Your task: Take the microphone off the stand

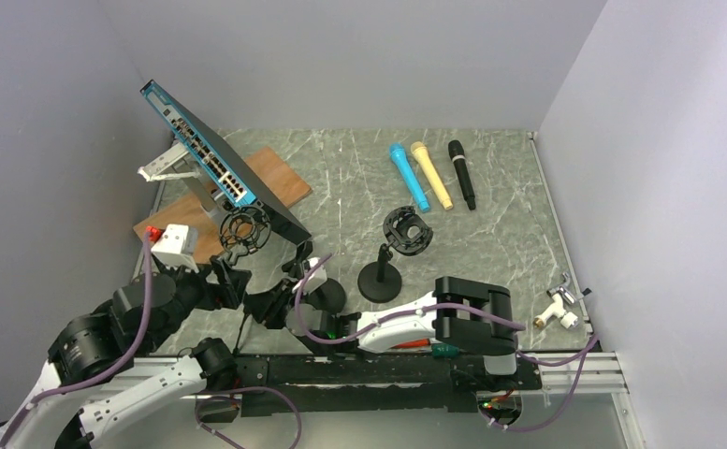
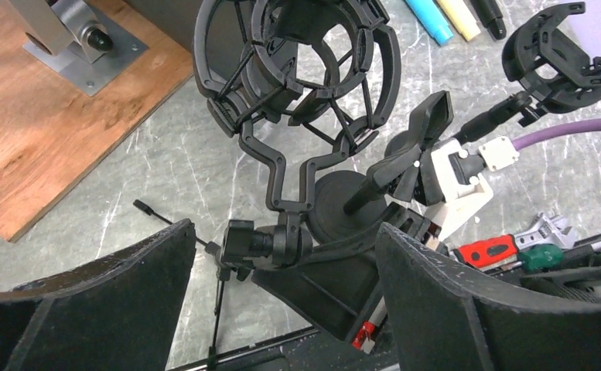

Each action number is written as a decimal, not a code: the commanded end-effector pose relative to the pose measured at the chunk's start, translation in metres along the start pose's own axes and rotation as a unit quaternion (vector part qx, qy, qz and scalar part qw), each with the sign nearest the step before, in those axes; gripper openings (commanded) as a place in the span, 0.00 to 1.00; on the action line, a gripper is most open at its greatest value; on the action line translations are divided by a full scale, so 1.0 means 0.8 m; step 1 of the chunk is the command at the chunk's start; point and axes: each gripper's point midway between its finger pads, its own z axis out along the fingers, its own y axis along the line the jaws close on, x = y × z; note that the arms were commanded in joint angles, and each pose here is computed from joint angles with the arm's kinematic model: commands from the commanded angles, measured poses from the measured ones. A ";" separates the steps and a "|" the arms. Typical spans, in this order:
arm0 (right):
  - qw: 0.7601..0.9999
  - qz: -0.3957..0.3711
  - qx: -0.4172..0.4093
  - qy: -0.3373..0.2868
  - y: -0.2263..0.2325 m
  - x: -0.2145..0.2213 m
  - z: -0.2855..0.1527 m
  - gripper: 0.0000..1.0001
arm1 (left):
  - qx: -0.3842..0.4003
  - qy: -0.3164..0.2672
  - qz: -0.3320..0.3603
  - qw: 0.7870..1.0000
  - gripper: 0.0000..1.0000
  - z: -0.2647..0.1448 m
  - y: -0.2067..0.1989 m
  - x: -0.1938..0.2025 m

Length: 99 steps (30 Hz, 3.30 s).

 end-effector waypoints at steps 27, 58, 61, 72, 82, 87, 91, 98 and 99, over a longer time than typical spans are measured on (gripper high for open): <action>0.808 -0.578 0.098 -0.062 0.002 -0.016 -0.011 0.00 | 0.001 -0.036 -0.053 0.998 0.62 0.011 0.005 0.010; 0.834 -0.551 0.006 0.027 0.020 0.004 -0.056 0.88 | 0.075 -0.050 -0.073 0.993 0.84 -0.032 -0.015 -0.023; 0.853 -0.519 -0.012 0.055 0.025 0.001 -0.077 0.94 | 0.083 -0.051 -0.056 0.994 0.91 -0.036 -0.022 -0.033; 0.904 -0.420 -0.062 0.052 0.055 -0.062 -0.152 0.95 | 0.015 0.007 0.021 1.000 0.87 0.014 -0.026 -0.016; 0.911 -0.403 -0.082 0.028 0.065 -0.102 -0.184 0.95 | -0.043 0.013 0.066 0.997 0.69 0.050 -0.008 0.004; 0.913 -0.399 -0.080 0.025 0.061 -0.107 -0.189 0.96 | -0.018 -0.002 0.068 0.998 0.46 0.047 -0.013 0.003; 0.913 -0.401 -0.079 0.023 0.060 -0.110 -0.190 0.96 | 0.031 -0.028 0.069 0.997 0.36 0.035 -0.025 -0.005; 0.910 -0.406 -0.079 0.016 0.062 -0.114 -0.190 0.96 | 0.090 -0.051 0.092 0.990 0.18 0.021 -0.039 -0.009; 0.910 -0.407 -0.079 0.016 0.062 -0.114 -0.190 0.96 | 0.098 -0.049 0.097 0.989 0.17 0.022 -0.042 -0.007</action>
